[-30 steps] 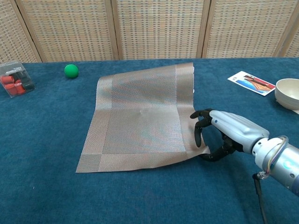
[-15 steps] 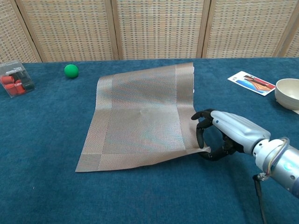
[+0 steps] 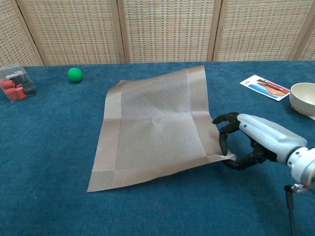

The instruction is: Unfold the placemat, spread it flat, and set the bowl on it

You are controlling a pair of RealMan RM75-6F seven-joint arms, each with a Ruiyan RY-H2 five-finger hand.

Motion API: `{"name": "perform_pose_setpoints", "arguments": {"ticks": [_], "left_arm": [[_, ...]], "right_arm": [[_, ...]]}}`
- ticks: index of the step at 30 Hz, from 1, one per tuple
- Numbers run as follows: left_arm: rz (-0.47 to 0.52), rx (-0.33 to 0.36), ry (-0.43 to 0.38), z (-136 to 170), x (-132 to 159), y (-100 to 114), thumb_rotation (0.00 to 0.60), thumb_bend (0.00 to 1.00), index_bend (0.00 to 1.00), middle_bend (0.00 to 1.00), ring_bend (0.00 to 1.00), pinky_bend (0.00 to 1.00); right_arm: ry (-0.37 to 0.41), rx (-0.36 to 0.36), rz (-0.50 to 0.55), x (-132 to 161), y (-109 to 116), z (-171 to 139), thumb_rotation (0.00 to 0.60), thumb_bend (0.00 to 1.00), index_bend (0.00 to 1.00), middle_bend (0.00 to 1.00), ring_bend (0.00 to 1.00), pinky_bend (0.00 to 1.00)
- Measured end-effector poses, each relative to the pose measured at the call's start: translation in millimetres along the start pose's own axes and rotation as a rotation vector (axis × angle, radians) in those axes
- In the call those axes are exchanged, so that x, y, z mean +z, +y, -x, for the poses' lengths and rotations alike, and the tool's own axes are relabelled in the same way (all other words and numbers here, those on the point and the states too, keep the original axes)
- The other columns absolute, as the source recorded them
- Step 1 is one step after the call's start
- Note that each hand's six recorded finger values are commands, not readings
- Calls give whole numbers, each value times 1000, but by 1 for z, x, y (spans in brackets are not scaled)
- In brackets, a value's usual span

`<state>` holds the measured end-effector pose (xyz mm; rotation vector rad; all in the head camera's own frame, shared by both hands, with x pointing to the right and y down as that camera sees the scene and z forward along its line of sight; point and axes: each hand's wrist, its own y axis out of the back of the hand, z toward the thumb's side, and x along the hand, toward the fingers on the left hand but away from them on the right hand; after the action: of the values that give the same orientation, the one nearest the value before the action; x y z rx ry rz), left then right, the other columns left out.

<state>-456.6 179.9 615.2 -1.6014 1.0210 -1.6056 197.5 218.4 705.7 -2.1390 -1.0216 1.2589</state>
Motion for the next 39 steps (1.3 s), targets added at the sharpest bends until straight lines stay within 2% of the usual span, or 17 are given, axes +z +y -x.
{"name": "perform_pose_setpoints", "arguments": {"ticks": [11,19,29,39], "left_arm": [[5,-1,-22,4,7,0,600,269,0,0,0,0],[7,17,-39,7,13,5,600,268,0,0,0,0],[7,15,-42,8,13,4,600,269,0,0,0,0],[13,17,-45,9,14,5,600,269,0,0,0,0]], "right_arm": [[-48,-44,17,-33,30,-48,600,585,681,209,21,0],[-76,-52,-8,-54,39,-91,600,586,682,209,21,0],[-146,-87,-81,-81,61,-101,600,585,683,208,22,0],[-209,-101,-240,-117,88,-99,600,584,685,208,22,0]]}}
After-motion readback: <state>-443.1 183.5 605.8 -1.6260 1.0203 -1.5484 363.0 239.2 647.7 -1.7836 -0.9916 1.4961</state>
